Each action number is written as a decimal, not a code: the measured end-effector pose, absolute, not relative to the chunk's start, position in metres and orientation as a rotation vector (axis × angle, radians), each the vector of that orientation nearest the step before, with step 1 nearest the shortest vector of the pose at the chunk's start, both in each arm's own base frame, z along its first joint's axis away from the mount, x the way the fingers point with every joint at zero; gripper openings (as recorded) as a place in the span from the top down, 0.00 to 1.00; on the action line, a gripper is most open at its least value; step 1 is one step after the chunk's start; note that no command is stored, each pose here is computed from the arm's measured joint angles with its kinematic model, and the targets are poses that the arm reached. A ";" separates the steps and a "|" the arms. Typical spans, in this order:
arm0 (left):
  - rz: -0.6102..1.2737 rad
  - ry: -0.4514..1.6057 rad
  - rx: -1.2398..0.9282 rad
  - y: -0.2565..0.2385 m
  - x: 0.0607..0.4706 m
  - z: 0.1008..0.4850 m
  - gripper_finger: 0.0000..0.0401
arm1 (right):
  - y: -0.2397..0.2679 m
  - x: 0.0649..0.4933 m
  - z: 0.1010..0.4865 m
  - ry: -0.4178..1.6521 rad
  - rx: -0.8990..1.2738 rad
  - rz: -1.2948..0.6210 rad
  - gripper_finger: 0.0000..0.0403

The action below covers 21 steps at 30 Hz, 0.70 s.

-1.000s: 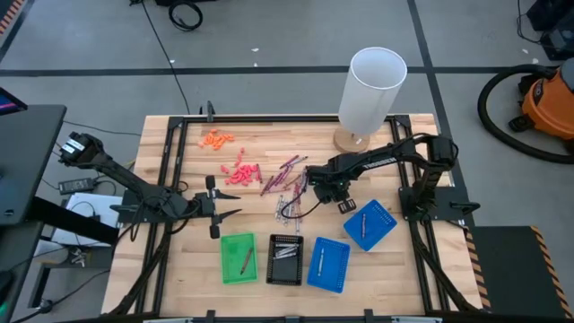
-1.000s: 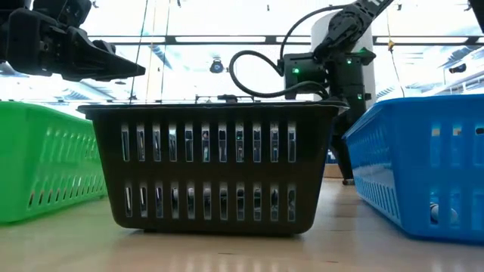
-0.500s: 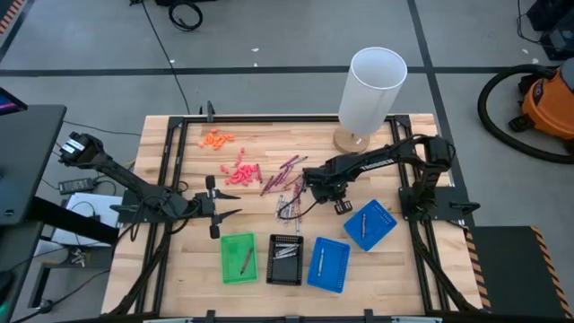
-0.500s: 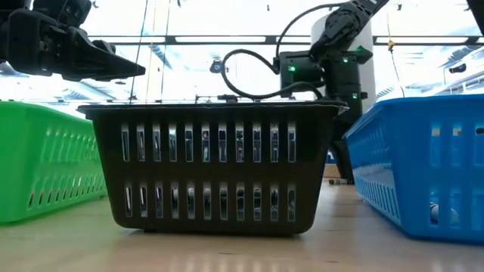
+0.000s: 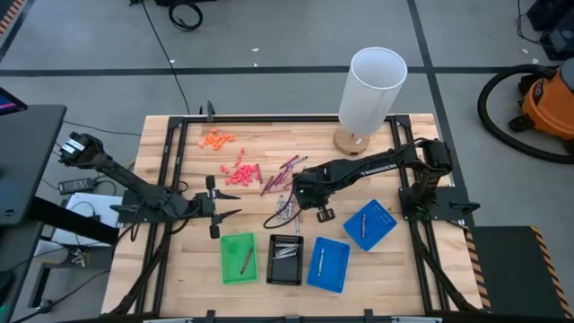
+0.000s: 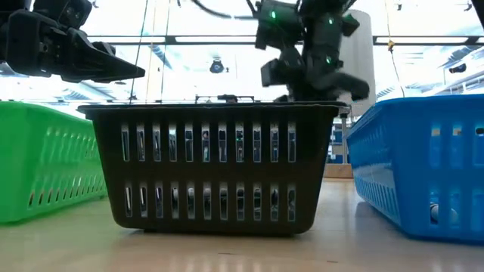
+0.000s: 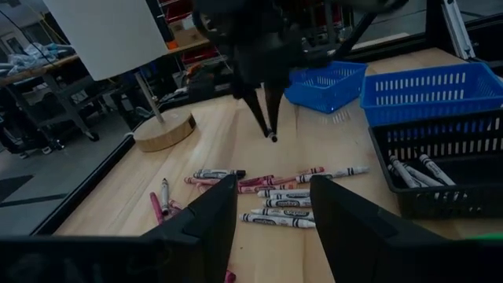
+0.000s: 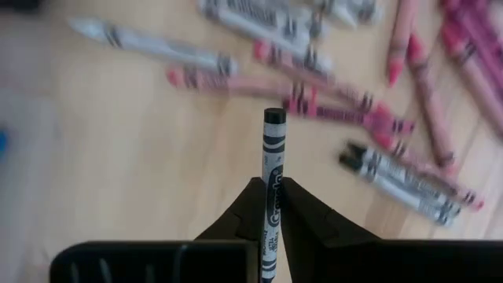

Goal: Sort crayons
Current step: Put the black crayon into the black basket

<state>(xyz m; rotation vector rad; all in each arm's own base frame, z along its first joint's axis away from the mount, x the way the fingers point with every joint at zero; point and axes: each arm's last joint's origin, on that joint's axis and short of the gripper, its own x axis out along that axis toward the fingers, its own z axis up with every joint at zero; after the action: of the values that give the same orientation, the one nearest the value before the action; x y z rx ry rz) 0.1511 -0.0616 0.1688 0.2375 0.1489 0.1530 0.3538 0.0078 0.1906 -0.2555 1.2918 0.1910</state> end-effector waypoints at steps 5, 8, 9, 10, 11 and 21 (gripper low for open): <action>0.153 0.149 0.231 -0.062 0.151 0.169 0.57 | 0.025 0.363 0.203 1.208 -0.231 0.183 0.91; 0.153 0.150 0.231 -0.062 0.151 0.169 0.57 | 0.035 0.366 0.208 1.174 -0.214 0.182 0.91; 0.153 0.150 0.231 -0.062 0.151 0.169 0.57 | 0.039 0.368 0.209 1.157 -0.211 0.184 0.91; 0.153 0.149 0.230 -0.062 0.151 0.169 0.57 | 0.043 0.369 0.210 1.141 -0.209 0.188 0.91; 0.153 0.149 0.230 -0.062 0.151 0.169 0.57 | 0.047 0.369 0.210 1.127 -0.207 0.192 0.91; 0.153 0.149 0.228 -0.062 0.151 0.169 0.57 | 0.078 0.376 0.217 0.991 -0.137 0.239 0.91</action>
<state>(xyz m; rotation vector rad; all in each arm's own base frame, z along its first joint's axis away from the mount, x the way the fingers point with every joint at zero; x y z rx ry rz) 0.1511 -0.0616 0.1687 0.2280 0.1491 0.1534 0.3758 0.0778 0.2170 -0.1365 0.9911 0.2387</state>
